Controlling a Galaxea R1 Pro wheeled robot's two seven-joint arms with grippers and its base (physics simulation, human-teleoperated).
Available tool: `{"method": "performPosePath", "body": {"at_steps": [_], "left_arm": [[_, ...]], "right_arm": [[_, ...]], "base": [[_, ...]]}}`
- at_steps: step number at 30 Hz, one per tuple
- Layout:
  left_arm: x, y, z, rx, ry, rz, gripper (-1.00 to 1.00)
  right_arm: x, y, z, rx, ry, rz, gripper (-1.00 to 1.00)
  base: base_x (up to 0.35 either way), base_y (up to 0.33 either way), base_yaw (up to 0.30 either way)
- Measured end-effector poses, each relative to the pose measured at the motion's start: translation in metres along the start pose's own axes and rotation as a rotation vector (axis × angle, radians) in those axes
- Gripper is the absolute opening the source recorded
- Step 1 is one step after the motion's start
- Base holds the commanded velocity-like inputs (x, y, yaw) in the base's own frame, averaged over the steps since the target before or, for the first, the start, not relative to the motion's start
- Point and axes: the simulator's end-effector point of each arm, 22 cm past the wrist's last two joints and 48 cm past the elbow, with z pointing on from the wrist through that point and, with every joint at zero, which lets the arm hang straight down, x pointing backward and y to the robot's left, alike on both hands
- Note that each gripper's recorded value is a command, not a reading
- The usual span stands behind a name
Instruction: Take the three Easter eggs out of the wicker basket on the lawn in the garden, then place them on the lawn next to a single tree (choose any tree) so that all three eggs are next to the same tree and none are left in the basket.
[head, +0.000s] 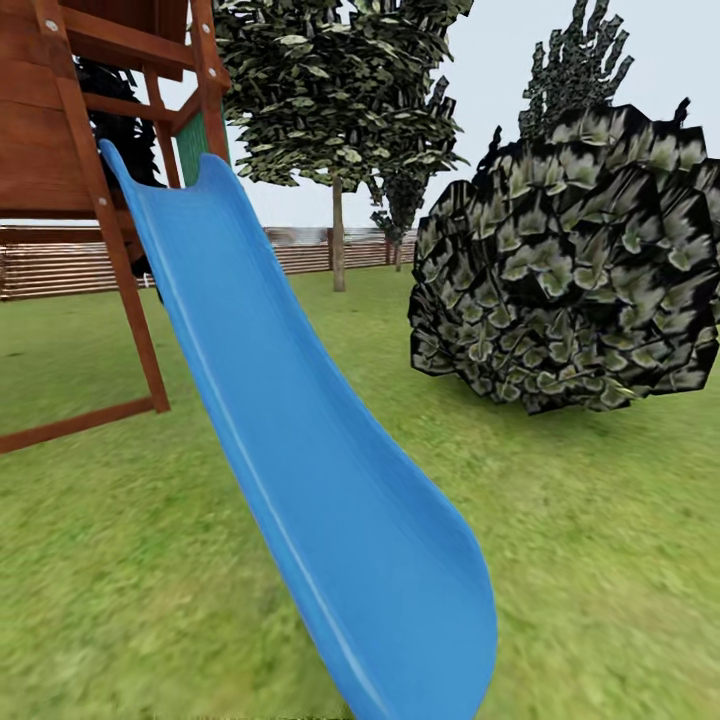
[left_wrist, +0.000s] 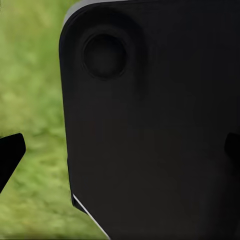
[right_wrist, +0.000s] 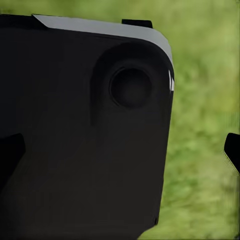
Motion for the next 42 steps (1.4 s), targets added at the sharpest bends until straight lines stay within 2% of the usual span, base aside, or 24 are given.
{"method": "performPosePath", "body": {"at_steps": [4, 21, 42], "left_arm": [[0.001, 0.0, 0.0, 0.001, 0.002, 0.0, 1.0], [0.005, -0.001, 0.0, 0.001, 0.014, 0.0, 1.0], [0.011, 0.0, 0.0, 0.0, 0.028, 0.0, 1.0]], "right_arm": [[0.001, 0.0, 0.0, 0.001, 0.002, 0.0, 1.0], [0.005, 0.0, 0.0, 0.0, 0.011, 0.0, 1.0], [0.01, 0.0, 0.0, 0.0, 0.024, -0.003, 1.0]], "base": [[-0.079, 0.0, 0.287], [-0.302, 0.0, 0.287], [-0.012, 0.0, 0.287]]}}
